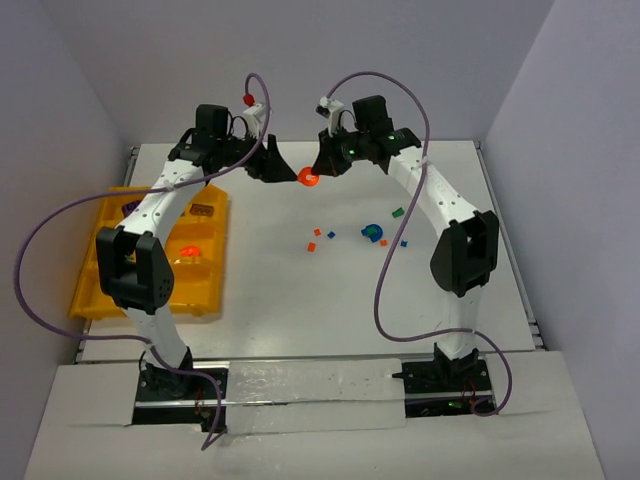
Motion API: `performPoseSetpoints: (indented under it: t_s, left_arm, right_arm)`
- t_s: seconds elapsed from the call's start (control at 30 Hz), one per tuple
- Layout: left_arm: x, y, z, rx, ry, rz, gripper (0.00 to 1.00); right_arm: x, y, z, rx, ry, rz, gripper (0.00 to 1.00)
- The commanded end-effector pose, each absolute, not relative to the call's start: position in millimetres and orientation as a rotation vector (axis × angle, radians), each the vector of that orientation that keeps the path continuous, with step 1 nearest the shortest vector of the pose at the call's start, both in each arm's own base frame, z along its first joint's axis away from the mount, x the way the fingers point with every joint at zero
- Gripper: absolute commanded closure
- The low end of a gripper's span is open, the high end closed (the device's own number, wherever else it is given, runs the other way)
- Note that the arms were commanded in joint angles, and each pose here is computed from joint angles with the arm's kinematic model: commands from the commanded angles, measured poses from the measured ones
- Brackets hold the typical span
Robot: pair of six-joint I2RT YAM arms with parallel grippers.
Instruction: Sort the legos into containers by color
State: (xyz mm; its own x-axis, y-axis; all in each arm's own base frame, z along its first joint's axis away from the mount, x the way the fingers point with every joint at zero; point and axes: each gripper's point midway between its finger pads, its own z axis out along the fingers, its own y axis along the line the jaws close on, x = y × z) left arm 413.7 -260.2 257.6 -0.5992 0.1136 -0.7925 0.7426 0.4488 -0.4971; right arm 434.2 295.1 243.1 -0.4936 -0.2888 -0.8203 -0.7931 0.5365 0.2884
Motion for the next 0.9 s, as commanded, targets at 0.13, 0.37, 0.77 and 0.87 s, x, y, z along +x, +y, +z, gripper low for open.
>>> performPoseSetpoints:
  t_s: [0.13,0.37,0.77,0.87]
  left_arm:
    - [416,-275,273,0.749,1.914,-1.206,0.27]
    - [425,-281,251,0.744,1.983,-1.179,0.46]
    - [414,-277,245,0.779,1.986,-1.170,1.00]
    - [412,-266,246,0.754,2.001,-1.144,1.00]
  right_arm:
    - [426,313,259,-0.936,1.969,0.845,1.00]
    - [422,320,272,-0.956,1.927,0.852,1.00]
    - [420,324,272,-0.967,1.929,0.824,0.75]
    - [426,319,269,-0.929,1.956,0.777,0.34]
